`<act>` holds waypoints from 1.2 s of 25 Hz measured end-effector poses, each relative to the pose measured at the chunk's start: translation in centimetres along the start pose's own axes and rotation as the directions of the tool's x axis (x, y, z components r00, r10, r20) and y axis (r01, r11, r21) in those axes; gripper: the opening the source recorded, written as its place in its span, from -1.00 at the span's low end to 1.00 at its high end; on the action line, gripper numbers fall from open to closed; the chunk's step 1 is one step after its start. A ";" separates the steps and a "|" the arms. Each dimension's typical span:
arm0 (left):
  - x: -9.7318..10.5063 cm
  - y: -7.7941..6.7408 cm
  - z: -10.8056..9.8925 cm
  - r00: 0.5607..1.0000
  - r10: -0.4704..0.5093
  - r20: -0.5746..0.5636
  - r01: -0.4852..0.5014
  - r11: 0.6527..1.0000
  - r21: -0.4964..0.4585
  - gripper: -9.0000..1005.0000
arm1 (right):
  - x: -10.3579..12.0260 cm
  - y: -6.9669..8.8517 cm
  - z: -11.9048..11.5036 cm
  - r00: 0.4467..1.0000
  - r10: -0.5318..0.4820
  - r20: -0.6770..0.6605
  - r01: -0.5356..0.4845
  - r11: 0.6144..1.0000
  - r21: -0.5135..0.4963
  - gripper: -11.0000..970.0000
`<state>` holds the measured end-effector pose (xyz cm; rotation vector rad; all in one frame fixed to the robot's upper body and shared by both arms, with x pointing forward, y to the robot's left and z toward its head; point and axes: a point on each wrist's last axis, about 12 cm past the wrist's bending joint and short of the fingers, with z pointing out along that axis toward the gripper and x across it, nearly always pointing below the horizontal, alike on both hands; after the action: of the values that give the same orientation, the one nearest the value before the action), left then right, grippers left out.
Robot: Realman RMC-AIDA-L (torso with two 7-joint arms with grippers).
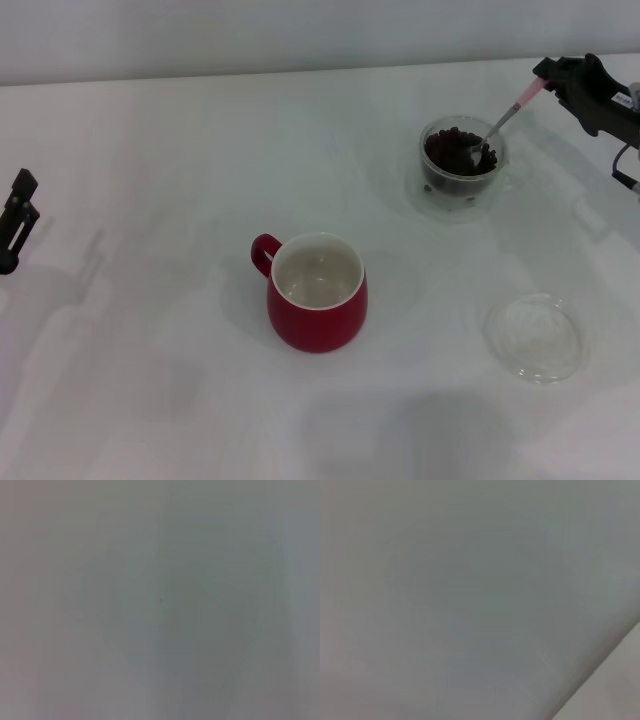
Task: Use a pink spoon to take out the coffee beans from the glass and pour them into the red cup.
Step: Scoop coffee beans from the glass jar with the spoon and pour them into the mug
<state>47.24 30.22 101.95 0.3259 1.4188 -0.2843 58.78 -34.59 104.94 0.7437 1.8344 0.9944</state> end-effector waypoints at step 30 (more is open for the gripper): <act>0.1 0.1 0.2 1.000 0.003 -0.011 -0.003 1.000 0.003 0.30 | 0.3 -0.1 -1.8 0.993 0.114 -0.024 -0.116 0.988 -0.100 -0.59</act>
<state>47.47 30.21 101.90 0.3326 1.4285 -0.2828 57.05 -34.97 105.22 0.7876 1.7583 1.1632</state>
